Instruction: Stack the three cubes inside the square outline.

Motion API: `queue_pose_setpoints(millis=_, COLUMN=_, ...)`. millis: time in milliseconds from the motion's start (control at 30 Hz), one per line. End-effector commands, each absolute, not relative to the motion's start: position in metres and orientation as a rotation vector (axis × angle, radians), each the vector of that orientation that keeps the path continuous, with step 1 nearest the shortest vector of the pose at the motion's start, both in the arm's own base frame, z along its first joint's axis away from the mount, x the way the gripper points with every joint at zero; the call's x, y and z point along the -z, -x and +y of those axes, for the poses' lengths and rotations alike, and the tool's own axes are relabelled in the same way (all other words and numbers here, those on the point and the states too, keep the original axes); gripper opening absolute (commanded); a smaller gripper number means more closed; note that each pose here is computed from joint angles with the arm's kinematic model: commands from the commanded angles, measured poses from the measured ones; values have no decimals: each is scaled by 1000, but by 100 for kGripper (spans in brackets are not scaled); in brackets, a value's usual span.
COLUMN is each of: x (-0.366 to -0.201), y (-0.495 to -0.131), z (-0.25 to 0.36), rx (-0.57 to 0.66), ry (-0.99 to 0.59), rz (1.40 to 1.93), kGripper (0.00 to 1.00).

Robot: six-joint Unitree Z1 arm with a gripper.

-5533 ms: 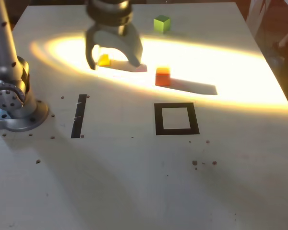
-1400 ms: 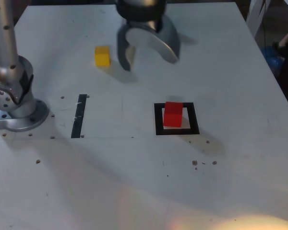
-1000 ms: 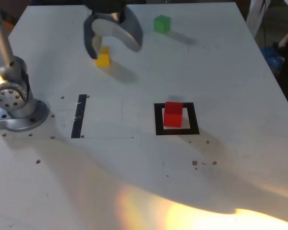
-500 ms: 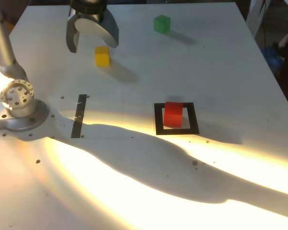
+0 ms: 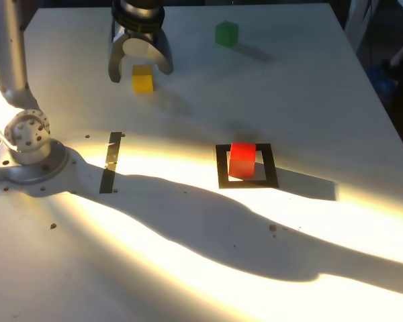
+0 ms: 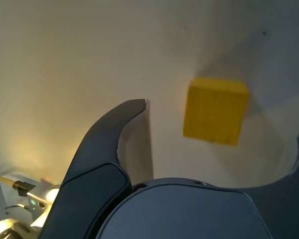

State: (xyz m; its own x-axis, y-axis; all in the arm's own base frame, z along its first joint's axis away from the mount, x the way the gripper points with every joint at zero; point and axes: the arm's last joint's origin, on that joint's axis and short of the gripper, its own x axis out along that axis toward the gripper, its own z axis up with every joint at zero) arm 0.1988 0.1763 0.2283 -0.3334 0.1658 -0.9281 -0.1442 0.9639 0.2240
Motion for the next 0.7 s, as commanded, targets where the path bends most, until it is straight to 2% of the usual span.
queue_pose_setpoints(millis=0, x=-222, y=-199, z=183, rx=-317, ry=8, rz=1906, kGripper=92)
queue_pose_setpoints(millis=200, x=-215, y=-201, z=188, rx=-303, ry=32, rz=1924, kGripper=83)
queue_pose_setpoints(millis=467, x=-221, y=-204, z=189, rx=-299, ry=27, rz=1887, kGripper=48)
queue_pose_setpoints(millis=567, x=-218, y=-206, z=190, rx=-273, ry=26, rz=1885, kGripper=43)
queue_pose_setpoints(millis=667, x=-214, y=-209, z=192, rx=-252, ry=26, rz=1892, kGripper=42)
